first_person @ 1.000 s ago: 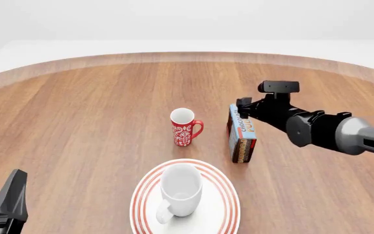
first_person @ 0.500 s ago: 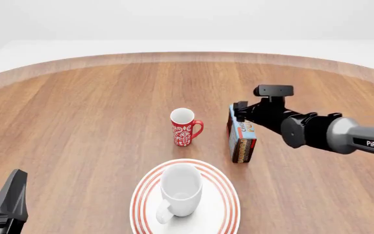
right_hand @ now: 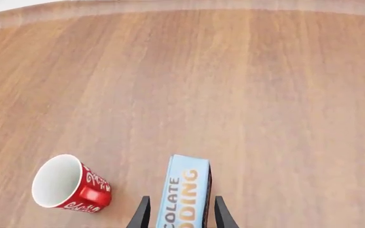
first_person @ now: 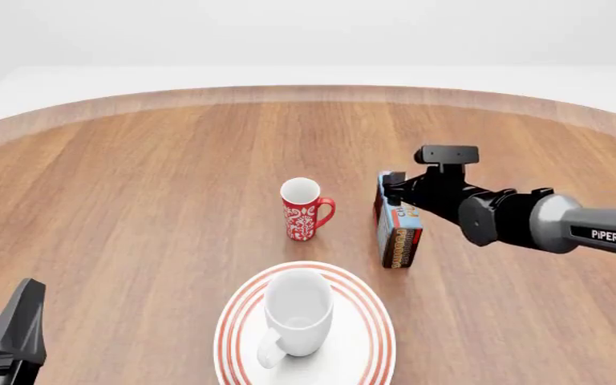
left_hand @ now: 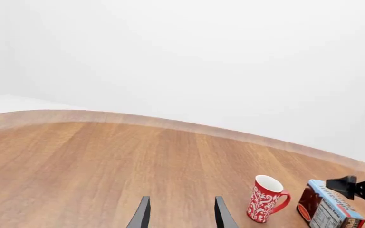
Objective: Pick up the white mug and put it on the plate, and put the chocolate pudding to the right of the plate.
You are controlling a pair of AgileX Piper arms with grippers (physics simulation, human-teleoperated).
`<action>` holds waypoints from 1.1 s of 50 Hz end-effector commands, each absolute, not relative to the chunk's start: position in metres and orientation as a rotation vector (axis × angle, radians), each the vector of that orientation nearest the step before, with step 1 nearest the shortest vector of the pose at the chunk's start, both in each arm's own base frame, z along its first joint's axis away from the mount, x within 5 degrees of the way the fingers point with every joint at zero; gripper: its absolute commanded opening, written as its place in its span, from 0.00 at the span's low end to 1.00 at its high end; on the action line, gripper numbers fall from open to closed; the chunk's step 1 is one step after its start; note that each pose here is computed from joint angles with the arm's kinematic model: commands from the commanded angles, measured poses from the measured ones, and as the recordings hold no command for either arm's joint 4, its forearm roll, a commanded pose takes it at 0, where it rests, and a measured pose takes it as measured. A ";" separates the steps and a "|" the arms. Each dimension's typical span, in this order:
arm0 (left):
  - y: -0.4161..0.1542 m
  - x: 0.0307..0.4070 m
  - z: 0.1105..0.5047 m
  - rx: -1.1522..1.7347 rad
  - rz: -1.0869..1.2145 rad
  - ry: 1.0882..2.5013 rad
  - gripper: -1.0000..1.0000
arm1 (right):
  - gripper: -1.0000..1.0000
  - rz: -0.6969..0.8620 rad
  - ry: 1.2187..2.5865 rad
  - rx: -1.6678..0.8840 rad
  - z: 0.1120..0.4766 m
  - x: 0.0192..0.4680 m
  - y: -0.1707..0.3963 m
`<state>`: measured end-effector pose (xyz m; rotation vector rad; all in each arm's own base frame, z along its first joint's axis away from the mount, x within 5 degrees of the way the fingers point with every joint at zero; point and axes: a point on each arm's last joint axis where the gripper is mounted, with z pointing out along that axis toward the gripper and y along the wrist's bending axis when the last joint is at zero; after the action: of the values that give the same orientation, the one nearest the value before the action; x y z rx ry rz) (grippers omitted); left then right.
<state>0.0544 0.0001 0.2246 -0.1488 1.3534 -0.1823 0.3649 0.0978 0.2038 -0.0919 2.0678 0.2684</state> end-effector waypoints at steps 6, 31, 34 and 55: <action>0.000 0.054 0.225 -0.149 -0.184 1.353 1.00 | 1.00 0.265 2.086 -0.095 0.195 0.368 0.099; 0.000 0.054 0.225 -0.152 -0.186 1.354 1.00 | 1.00 0.264 2.102 -0.099 0.188 0.369 0.101; 0.000 0.054 0.225 -0.149 -0.185 1.356 1.00 | 1.00 0.264 2.105 -0.097 0.187 0.370 0.100; 0.000 0.054 0.224 -0.146 -0.184 1.357 1.00 | 1.00 0.255 2.119 -0.107 0.185 0.371 0.100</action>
<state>0.0545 -0.0001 0.2244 -0.1468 1.3567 -0.1844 0.3703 0.1003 0.1862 -0.0998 2.1113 0.2603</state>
